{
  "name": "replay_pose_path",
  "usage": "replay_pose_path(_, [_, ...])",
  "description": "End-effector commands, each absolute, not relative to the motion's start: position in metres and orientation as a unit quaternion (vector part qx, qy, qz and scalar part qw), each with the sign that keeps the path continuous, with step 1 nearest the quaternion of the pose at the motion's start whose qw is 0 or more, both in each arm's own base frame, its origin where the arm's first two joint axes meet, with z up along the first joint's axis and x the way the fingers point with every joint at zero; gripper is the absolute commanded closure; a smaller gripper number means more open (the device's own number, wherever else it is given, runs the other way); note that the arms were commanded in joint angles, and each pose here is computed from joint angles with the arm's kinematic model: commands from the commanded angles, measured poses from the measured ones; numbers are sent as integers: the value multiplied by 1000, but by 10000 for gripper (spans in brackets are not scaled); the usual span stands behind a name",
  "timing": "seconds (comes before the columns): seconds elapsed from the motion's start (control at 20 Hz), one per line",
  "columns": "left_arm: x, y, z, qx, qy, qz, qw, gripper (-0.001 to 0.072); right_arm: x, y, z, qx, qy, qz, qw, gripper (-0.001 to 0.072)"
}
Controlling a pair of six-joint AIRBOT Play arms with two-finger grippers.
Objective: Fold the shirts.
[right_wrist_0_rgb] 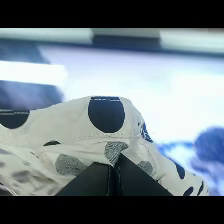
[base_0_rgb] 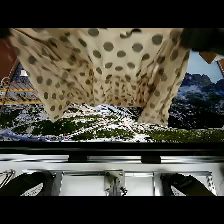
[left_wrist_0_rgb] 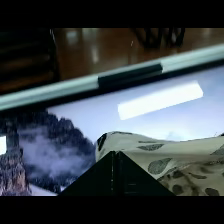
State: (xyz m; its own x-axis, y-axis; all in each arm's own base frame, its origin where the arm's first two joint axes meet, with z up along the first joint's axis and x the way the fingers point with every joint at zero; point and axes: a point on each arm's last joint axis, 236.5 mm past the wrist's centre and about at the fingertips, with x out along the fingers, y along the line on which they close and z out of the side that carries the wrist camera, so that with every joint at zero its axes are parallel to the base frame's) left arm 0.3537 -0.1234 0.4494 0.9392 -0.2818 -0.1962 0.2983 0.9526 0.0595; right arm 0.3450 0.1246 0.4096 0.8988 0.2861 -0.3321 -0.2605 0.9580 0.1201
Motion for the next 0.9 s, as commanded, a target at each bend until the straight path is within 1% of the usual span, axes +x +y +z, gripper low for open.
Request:
replay_pose_path(0.0, [284, -121, 506, -9, 19, -187, 982, 665, 307, 130, 469, 96, 95, 188, 973, 659])
replay_pose_path(0.1, [280, -117, 478, -10, 80, -179, 981, 665, 302, 124, 438, 86, 160, 171, 968, 659])
replay_pose_path(0.2, [289, -117, 430, 10, 164, -164, 973, 664, 300, 123, 389, 54, 257, 158, 952, 659])
replay_pose_path(0.3, [306, -119, 375, 33, 233, -145, 961, 665, 297, 120, 329, 14, 375, 136, 917, 659])
replay_pose_path(0.4, [325, -108, 310, 53, 304, -94, 946, 665, 305, 112, 284, -11, 447, 100, 889, 659])
replay_pose_path(0.5, [340, -89, 242, 89, 362, -36, 927, 664, 322, 111, 239, -24, 492, 71, 867, 659])
replay_pose_path(0.55, [345, -82, 211, 89, 383, -11, 920, 664, 331, 114, 216, -26, 508, 64, 859, 659])
replay_pose_path(0.7, [356, -86, 134, 28, 424, 20, 905, 661, 365, 143, 148, 9, 530, 68, 845, 659])
replay_pose_path(0.8, [362, -97, 110, 19, 440, 11, 898, 656, 380, 164, 125, 27, 538, 87, 838, 659])
replay_pose_path(0.85, [365, -101, 104, 21, 444, 8, 896, 618, 387, 169, 121, 33, 534, 92, 840, 659])
